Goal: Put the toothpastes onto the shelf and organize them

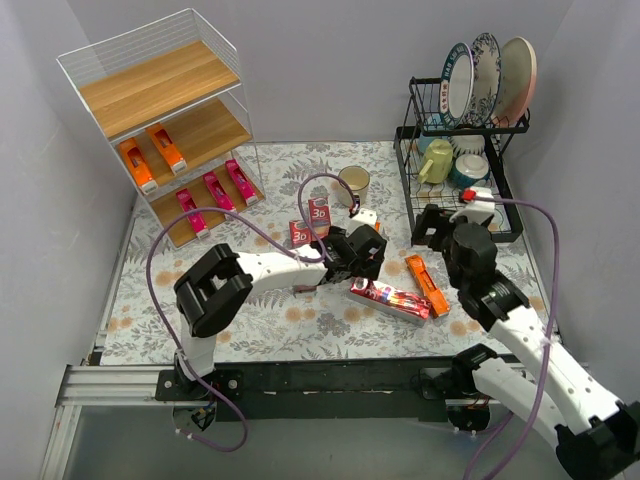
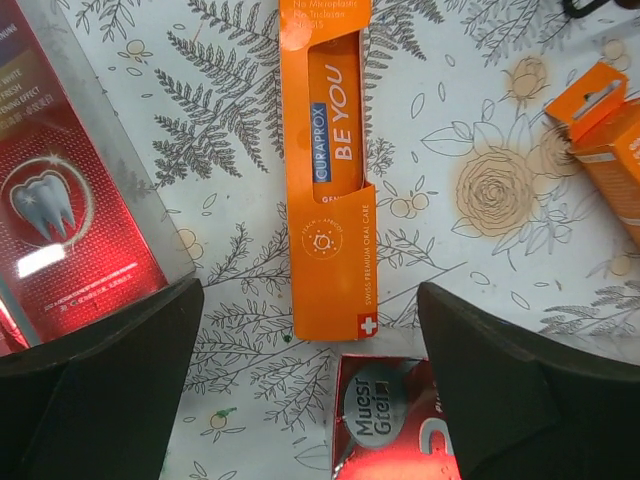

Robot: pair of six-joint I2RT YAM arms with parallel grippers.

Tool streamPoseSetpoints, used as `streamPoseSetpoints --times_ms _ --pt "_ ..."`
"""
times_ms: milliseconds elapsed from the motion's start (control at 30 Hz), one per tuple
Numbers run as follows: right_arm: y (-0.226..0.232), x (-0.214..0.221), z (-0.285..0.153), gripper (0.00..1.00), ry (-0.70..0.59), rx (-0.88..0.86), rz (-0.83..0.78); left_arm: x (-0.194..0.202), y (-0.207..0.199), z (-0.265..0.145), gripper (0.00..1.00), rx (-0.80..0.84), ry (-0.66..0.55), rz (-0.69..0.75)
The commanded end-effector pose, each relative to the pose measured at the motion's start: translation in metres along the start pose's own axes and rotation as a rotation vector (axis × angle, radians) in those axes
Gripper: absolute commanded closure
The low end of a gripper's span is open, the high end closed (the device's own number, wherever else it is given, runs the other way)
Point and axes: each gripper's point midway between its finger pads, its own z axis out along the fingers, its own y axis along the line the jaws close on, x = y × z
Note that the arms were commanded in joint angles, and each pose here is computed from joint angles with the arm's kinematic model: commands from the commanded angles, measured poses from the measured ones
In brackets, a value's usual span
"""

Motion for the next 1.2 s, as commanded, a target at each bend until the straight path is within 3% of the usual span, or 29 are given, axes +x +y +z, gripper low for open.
streamPoseSetpoints --times_ms 0,300,700,1000,1167 --pt "-0.024 -0.024 -0.018 0.05 -0.151 0.063 -0.004 -0.015 -0.004 0.005 0.17 -0.042 -0.057 -0.030" --pt "-0.030 -0.024 -0.028 0.06 -0.174 0.054 -0.009 0.006 -0.006 0.033 0.31 -0.079 -0.018 -0.035" --pt "-0.029 -0.021 -0.029 0.07 -0.186 0.040 -0.006 0.029 -0.007 0.029 0.50 -0.081 0.038 -0.059" --pt "-0.030 -0.028 -0.034 0.08 -0.211 0.032 -0.002 -0.021 -0.011 -0.014 0.66 -0.075 -0.039 -0.105" --pt "-0.030 -0.035 -0.037 0.08 -0.226 0.029 -0.001 -0.065 -0.001 -0.056 0.66 -0.095 -0.113 -0.127"
